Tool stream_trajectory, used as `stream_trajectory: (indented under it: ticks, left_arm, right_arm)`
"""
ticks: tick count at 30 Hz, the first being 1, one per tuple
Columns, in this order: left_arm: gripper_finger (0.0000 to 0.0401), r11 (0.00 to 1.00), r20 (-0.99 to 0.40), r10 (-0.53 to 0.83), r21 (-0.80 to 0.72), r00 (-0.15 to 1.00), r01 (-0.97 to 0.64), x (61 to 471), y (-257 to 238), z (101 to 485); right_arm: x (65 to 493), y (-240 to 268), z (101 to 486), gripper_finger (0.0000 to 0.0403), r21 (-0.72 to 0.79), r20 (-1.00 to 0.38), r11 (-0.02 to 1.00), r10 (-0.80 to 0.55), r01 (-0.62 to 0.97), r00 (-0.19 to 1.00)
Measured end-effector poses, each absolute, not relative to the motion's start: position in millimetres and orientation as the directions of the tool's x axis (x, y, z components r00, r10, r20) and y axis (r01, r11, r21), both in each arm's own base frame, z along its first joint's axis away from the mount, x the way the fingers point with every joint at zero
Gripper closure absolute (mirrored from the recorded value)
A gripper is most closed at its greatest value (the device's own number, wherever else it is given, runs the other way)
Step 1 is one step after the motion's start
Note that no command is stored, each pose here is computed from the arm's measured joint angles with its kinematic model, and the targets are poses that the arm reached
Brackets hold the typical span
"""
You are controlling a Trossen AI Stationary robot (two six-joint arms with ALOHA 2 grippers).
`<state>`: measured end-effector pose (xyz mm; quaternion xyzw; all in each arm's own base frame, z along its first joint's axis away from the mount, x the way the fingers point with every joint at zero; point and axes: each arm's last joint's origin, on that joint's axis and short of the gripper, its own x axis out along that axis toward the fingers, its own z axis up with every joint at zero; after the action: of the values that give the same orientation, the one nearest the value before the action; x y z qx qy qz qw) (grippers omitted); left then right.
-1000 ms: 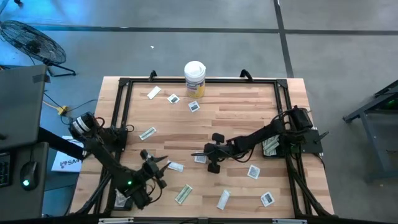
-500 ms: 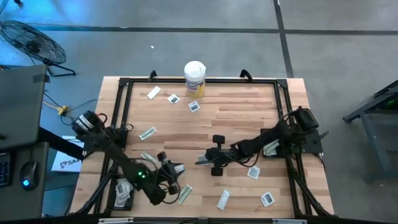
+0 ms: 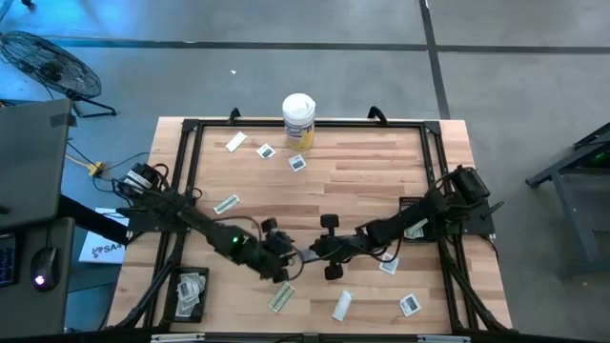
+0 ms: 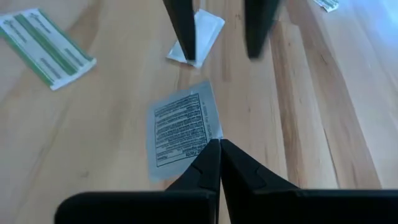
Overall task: Pick & Place First Aid Supplies
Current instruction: Put the white towelette sachet into the left black bin
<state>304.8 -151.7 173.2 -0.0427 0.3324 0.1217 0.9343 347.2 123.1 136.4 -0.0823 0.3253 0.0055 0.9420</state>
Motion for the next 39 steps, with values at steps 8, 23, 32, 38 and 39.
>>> stream_trajectory:
  ticks: [8,23,32,38,39]
  left_arm:
    - [0.0151,0.986,-0.650,0.058,-0.080,0.758,-0.144,325.1,-134.0,168.4]
    - [0.0217,0.977,-0.693,-0.114,-0.210,0.712,-0.048,331.5,-127.7,159.7]
    - [0.0387,0.971,-0.682,-0.218,-0.225,0.698,0.084,334.1,-134.6,158.2]
    - [0.0395,0.972,-0.710,-0.232,-0.194,0.665,0.132,320.3,-154.0,167.1]
    - [0.0395,0.973,-0.720,-0.231,-0.183,0.654,0.143,316.1,-159.1,171.0]
  right_arm:
    - [348.2,123.9,138.4,0.0402,-0.172,-0.600,0.982,-0.040,-0.080,0.799]
    - [351.6,134.3,148.0,0.0402,-0.209,-0.510,0.969,0.010,-0.135,0.860]
    - [354.1,136.4,153.1,0.0400,-0.136,-0.466,0.982,0.055,-0.133,0.883]
    - [355.8,141.7,159.6,0.0371,-0.086,-0.405,0.983,0.116,-0.164,0.907]
    - [356.1,143.0,161.3,0.0363,-0.080,-0.389,0.983,0.123,-0.167,0.913]
